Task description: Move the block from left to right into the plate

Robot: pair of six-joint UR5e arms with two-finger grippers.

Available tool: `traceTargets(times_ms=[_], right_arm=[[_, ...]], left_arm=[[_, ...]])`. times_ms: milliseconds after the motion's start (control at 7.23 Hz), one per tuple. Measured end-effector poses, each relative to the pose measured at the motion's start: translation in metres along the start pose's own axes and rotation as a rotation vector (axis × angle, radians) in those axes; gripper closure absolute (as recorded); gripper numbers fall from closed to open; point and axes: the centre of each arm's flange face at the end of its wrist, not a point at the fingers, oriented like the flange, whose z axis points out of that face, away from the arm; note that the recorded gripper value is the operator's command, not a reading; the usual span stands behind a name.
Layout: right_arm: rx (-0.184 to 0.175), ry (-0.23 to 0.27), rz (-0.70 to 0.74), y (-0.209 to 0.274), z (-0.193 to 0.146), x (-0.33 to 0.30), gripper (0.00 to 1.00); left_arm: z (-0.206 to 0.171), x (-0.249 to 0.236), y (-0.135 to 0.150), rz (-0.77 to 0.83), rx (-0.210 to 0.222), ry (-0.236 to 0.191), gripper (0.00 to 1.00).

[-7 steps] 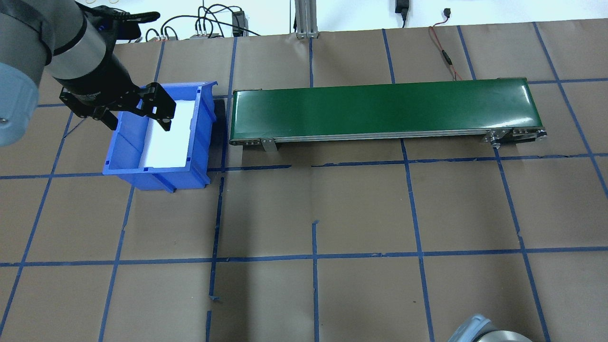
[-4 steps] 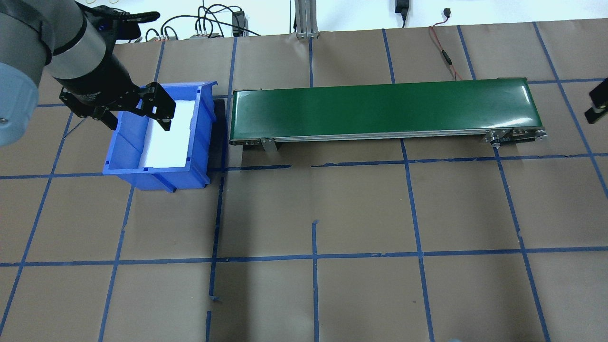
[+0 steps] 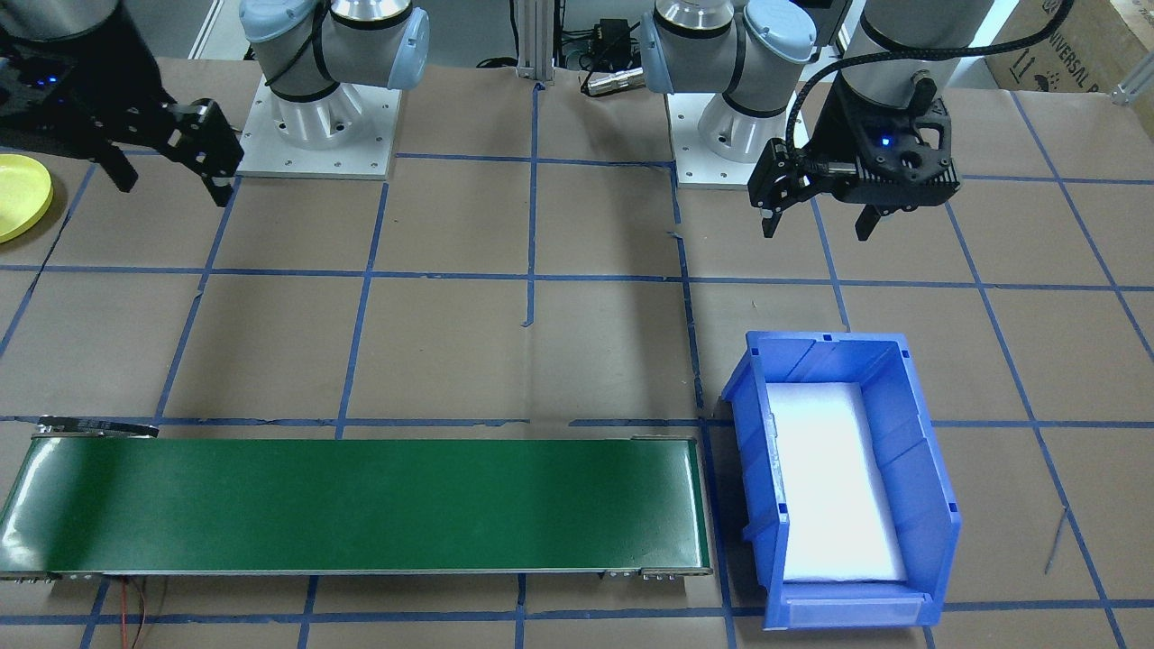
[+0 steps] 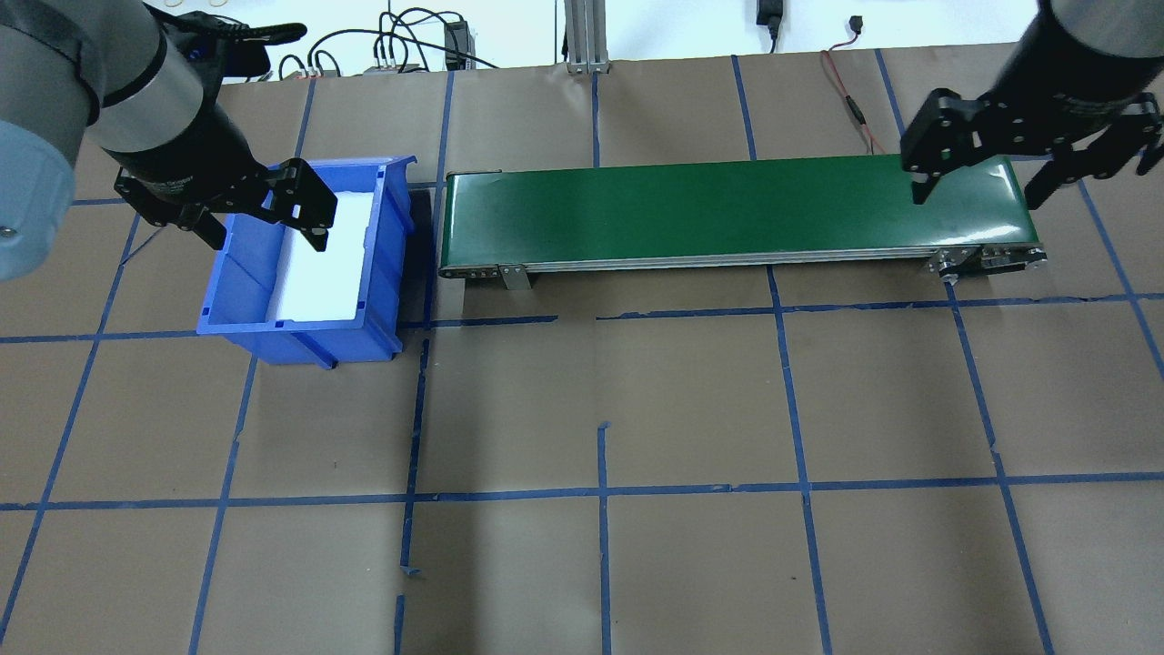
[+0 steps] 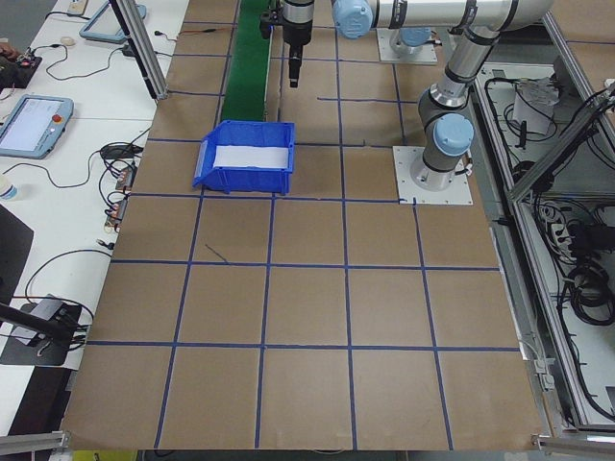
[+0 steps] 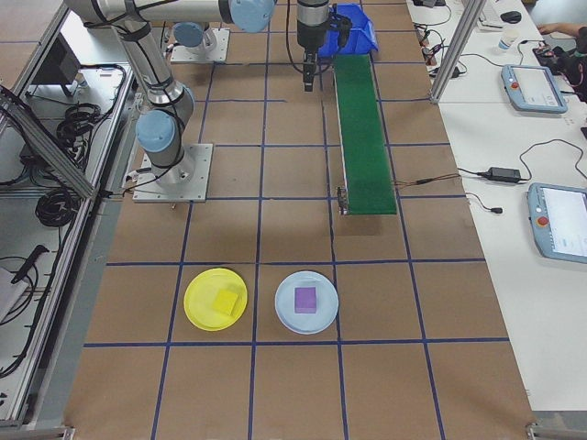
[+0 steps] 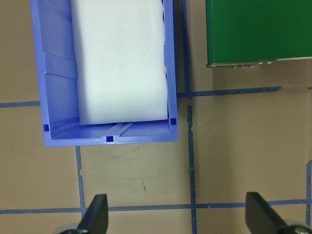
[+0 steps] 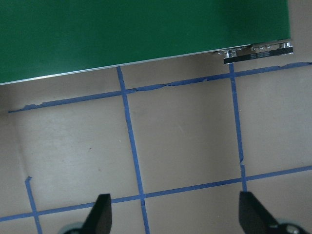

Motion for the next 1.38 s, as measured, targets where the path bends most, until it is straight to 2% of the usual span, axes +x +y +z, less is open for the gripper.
traceTargets(times_ms=[415,1106,1382], right_arm=[[0.003,-0.008,-0.019,-0.008,0.000,-0.068,0.04],[-0.003,-0.030,-0.028,-0.006,0.013,-0.075,0.03],[0.005,-0.040,-0.040,-0.007,0.012,-0.076,0.01]], left_arm=[[0.000,0.000,0.000,0.000,-0.001,0.000,0.00],[0.003,0.001,0.001,0.002,-0.007,0.000,0.00],[0.004,0.002,0.002,0.004,-0.011,0.002,0.00]])
